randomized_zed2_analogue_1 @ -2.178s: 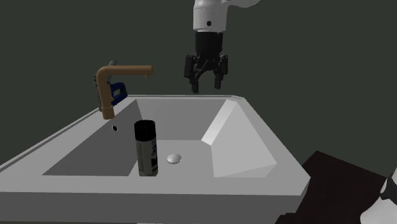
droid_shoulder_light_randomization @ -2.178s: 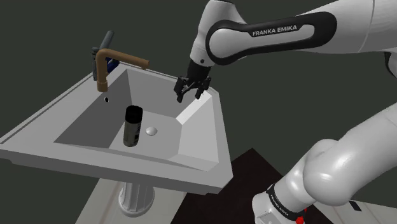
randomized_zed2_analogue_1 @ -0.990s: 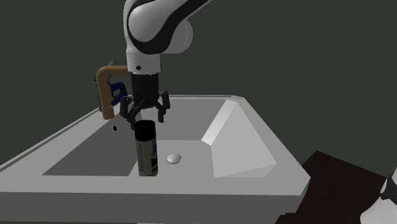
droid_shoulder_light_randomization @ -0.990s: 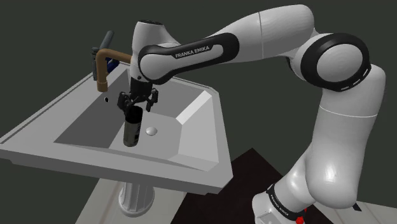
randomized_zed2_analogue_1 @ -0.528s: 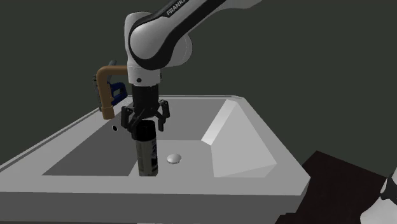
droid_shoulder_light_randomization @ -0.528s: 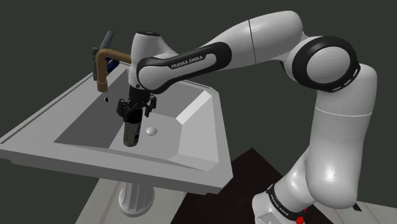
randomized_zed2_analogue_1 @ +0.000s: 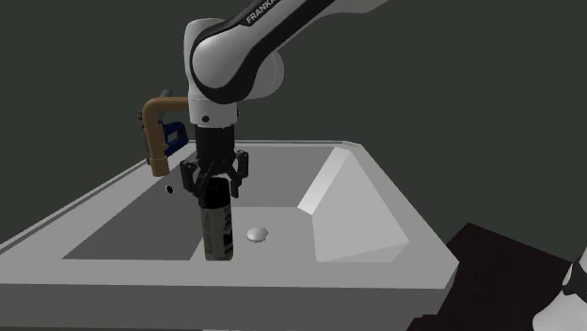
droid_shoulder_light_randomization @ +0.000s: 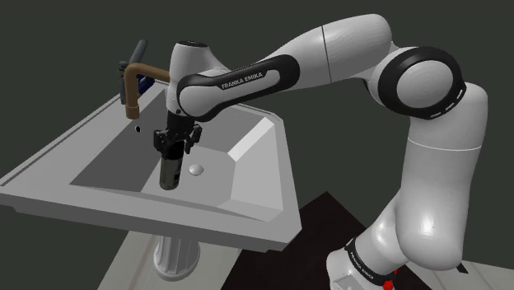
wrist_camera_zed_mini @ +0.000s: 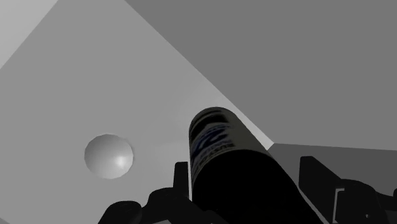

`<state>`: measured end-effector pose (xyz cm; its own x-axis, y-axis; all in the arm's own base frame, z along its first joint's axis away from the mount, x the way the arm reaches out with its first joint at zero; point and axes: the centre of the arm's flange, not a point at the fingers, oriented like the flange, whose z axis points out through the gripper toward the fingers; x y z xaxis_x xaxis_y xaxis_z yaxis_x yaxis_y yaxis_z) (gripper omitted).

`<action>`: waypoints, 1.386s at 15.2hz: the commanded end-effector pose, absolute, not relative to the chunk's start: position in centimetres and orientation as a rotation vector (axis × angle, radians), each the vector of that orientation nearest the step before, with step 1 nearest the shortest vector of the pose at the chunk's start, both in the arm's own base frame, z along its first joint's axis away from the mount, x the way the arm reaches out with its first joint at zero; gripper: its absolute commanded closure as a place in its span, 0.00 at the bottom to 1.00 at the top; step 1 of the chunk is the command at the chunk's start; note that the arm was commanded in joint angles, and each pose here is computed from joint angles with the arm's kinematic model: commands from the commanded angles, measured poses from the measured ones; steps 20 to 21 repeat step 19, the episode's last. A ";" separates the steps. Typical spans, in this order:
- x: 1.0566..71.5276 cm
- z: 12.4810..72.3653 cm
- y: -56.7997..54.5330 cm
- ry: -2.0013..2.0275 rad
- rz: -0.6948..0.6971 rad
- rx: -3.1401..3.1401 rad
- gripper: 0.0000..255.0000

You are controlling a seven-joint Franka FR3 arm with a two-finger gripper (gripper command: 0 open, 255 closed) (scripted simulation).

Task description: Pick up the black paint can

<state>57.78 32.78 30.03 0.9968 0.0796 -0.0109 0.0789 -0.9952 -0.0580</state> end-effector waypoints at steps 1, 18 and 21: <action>57.8 30.0 32.8 -0.122 0.022 -3.082 1.00; 57.7 37.9 32.7 -0.122 0.022 -3.082 1.00; 57.7 37.9 32.7 -0.122 0.022 -3.082 1.00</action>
